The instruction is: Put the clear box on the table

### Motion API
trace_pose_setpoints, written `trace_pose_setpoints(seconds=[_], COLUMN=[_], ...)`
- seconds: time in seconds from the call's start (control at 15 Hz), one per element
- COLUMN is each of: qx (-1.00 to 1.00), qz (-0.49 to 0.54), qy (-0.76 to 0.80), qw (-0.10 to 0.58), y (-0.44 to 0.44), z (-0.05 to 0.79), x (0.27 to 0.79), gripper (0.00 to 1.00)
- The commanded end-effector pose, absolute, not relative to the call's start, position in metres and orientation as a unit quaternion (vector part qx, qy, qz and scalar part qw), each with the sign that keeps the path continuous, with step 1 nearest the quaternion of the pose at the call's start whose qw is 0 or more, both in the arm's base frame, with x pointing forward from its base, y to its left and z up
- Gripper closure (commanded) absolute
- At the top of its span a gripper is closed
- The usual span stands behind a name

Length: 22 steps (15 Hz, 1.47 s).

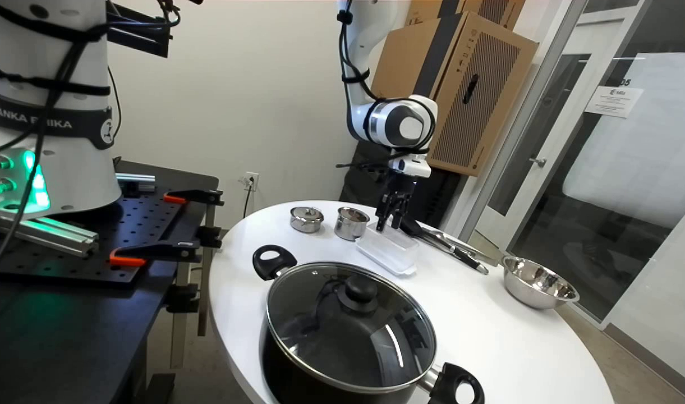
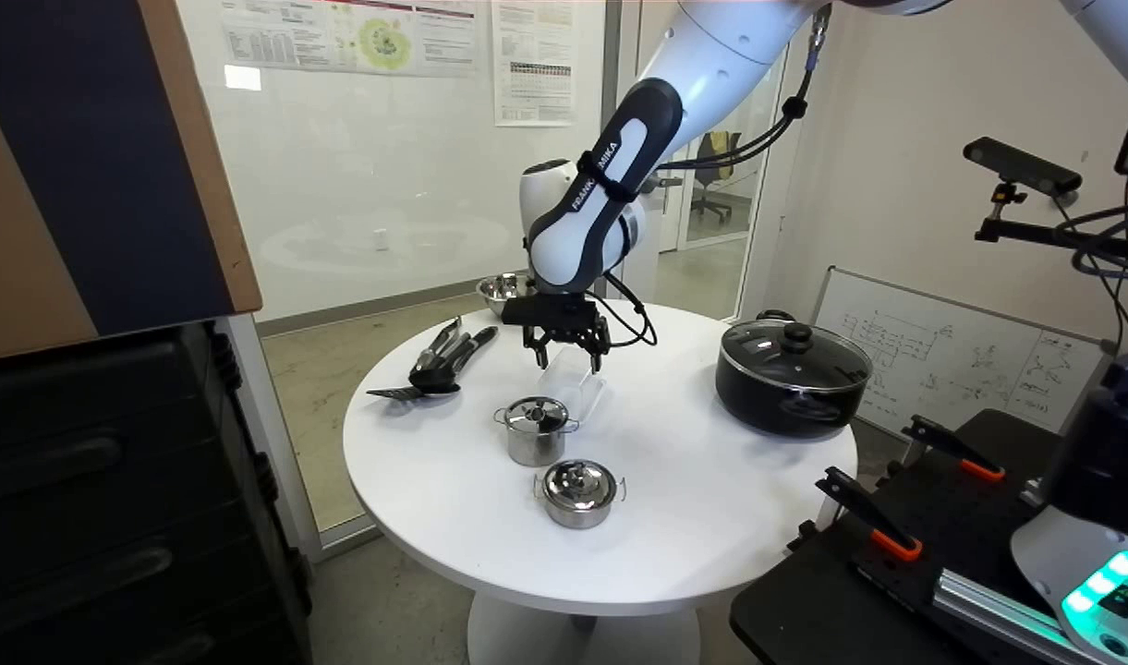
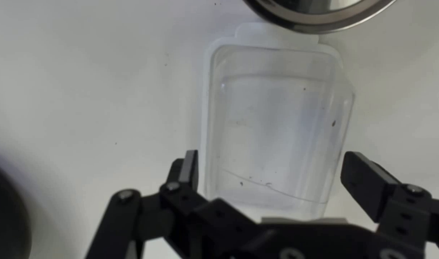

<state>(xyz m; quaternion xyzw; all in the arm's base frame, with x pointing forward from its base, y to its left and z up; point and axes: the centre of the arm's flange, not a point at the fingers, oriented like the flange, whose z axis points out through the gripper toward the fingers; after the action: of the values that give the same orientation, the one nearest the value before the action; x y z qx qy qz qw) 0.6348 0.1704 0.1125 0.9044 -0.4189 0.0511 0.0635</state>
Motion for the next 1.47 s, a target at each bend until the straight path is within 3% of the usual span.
trace_pose_setpoints(seconds=[0.0, 1.33, 1.4], qx=[0.904, 0.902, 0.901], qz=[0.053, 0.058, 0.061], qy=[-0.417, -0.418, -0.422], qw=[0.074, 0.089, 0.086], y=[0.172, 0.169, 0.169], z=[0.112, 0.096, 0.096], x=[0.636, 0.631, 0.631], gripper=[0.00, 0.00, 0.14])
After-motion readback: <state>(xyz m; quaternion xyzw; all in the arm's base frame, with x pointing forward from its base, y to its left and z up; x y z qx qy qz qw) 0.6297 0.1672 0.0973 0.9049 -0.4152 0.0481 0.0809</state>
